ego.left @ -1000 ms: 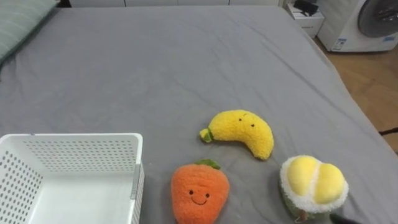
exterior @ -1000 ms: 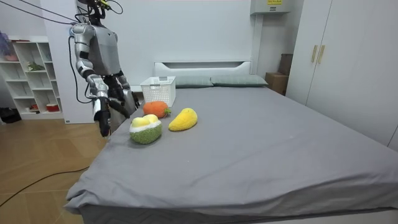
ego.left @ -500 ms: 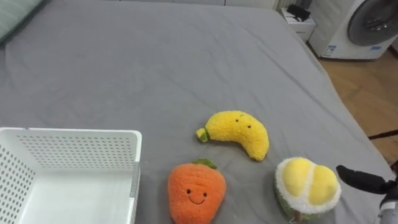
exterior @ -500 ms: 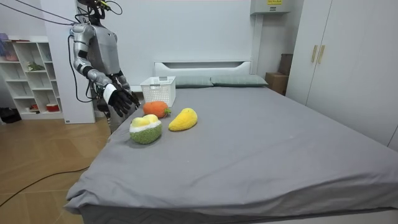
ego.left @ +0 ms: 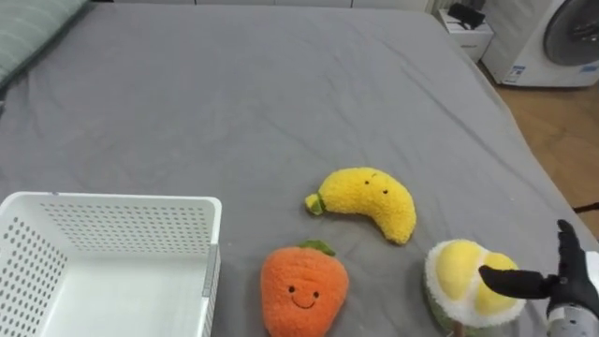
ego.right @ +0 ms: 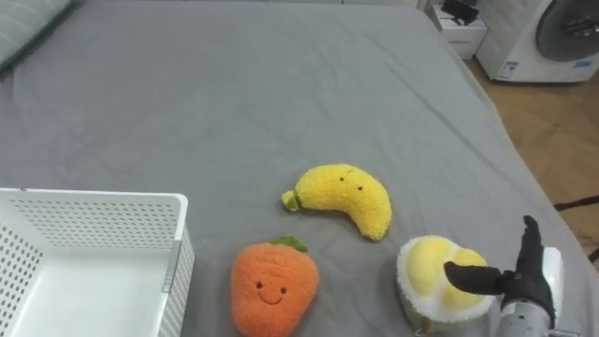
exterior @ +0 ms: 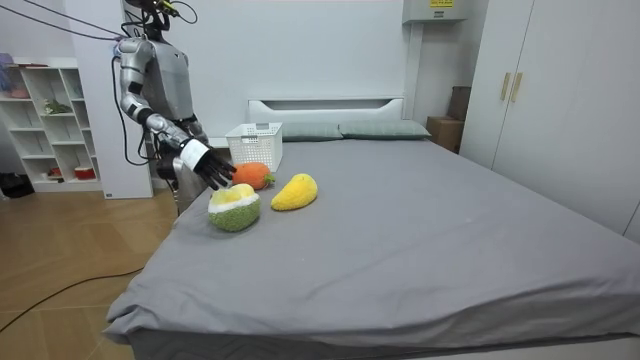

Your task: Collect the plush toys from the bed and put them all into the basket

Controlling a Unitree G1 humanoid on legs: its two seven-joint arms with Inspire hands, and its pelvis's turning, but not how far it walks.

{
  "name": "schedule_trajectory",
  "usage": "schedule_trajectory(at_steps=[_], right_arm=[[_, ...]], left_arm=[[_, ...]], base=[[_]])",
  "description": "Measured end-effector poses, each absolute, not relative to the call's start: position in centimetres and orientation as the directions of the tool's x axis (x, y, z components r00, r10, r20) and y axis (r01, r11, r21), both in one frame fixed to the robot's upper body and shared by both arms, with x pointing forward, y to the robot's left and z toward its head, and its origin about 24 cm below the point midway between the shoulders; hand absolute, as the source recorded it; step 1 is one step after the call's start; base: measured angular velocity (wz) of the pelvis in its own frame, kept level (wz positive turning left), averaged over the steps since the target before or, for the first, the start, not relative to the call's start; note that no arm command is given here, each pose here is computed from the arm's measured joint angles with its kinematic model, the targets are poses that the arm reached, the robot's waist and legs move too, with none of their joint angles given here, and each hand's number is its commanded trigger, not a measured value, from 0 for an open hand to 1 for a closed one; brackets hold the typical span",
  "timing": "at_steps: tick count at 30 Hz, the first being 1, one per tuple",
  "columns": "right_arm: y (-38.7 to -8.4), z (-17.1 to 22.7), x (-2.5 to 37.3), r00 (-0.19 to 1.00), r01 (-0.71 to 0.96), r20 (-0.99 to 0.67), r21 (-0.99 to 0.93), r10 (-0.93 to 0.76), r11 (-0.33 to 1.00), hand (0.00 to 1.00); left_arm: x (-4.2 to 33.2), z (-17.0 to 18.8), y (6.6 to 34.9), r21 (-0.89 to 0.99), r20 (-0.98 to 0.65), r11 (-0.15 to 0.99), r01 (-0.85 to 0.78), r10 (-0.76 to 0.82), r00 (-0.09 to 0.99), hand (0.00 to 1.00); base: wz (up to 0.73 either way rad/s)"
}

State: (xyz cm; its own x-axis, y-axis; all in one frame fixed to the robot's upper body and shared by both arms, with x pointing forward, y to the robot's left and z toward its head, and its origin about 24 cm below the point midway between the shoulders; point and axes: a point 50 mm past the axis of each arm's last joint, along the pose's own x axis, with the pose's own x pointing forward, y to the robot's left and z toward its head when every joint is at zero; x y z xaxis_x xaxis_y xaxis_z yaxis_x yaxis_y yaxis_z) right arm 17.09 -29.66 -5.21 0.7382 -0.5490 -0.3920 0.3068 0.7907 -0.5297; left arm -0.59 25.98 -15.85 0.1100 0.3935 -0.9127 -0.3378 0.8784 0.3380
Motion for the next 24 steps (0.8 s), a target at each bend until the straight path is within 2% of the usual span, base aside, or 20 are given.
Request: schedule_trajectory(at_steps=[9, 24], right_arm=[[-29.1, -9.2, 14.4, 0.642, 0.184, -0.591, -0.5, -0.489, 0.846, 0.0], [-29.7, -11.7, 11.1, 0.507, 0.139, -0.699, -0.511, -0.504, 0.848, 0.0]], left_arm=[[-0.4, -15.8, 25.9, 0.335, -0.911, 0.878, -0.342, 0.394, 0.121, 0.0], [-0.8, -15.7, 26.2, 0.357, -0.908, 0.889, -0.287, 0.402, 0.114, 0.0]], base=[[0.04], [0.06]])
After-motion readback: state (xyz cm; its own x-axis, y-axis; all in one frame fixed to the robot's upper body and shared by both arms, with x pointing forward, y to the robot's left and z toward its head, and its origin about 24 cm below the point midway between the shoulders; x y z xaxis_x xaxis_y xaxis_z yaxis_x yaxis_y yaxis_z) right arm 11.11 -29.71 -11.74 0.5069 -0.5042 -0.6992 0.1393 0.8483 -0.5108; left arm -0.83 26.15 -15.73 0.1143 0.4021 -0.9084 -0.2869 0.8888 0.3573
